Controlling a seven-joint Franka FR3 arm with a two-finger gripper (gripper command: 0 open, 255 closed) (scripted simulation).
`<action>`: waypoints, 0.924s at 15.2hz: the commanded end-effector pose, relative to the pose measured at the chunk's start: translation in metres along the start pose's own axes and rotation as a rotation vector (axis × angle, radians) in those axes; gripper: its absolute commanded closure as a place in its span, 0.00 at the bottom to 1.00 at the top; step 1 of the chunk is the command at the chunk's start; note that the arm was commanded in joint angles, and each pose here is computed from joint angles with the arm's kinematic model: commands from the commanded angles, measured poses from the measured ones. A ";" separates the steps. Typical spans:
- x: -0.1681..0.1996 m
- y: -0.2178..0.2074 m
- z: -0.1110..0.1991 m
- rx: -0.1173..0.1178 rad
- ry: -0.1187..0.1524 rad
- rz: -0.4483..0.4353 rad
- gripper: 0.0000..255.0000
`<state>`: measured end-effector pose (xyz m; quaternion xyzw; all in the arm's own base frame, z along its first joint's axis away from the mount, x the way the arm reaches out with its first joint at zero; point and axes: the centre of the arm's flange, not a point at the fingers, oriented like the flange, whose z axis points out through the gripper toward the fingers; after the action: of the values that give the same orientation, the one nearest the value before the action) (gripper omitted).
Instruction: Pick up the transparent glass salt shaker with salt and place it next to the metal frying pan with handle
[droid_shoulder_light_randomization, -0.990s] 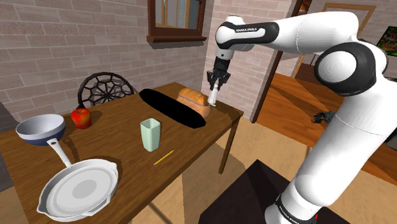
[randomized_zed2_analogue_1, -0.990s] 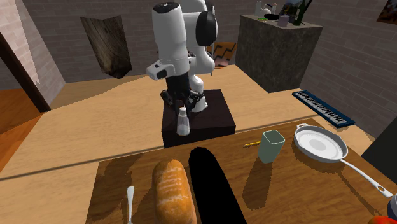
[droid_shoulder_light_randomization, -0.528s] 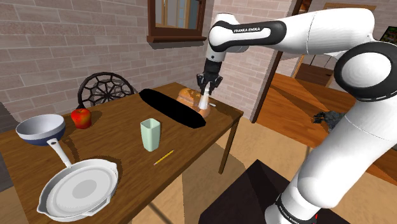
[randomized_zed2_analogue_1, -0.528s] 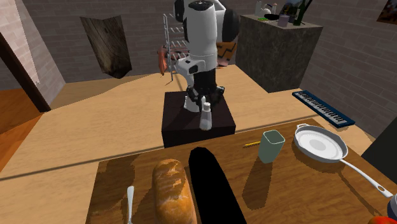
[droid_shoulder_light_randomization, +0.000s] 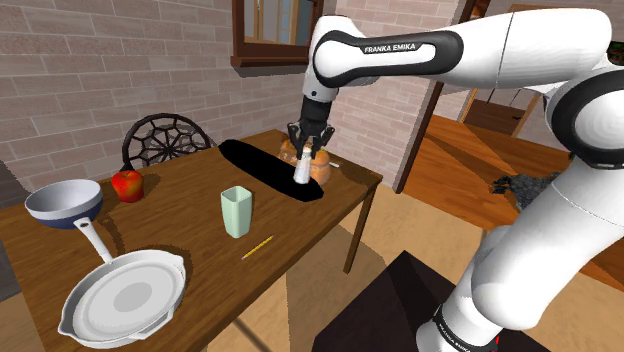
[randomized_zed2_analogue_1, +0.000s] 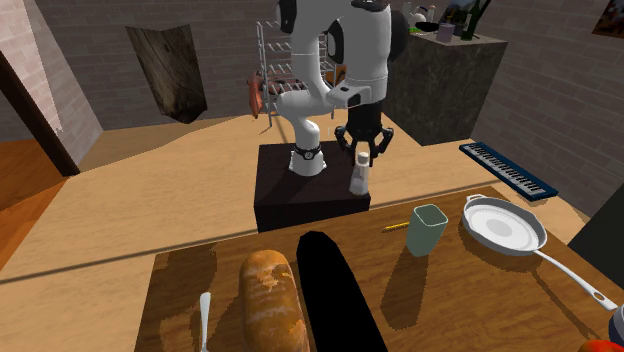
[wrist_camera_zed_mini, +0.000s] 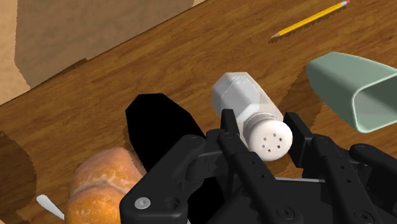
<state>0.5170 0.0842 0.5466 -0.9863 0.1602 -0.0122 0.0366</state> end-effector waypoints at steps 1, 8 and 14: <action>-0.012 -0.025 0.005 0.000 0.000 0.002 1.00; -0.059 -0.104 0.010 0.000 0.000 0.002 1.00; -0.099 -0.172 0.014 0.000 0.000 0.002 1.00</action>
<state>0.4807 0.2667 0.5432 -0.9863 0.1602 -0.0122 0.0365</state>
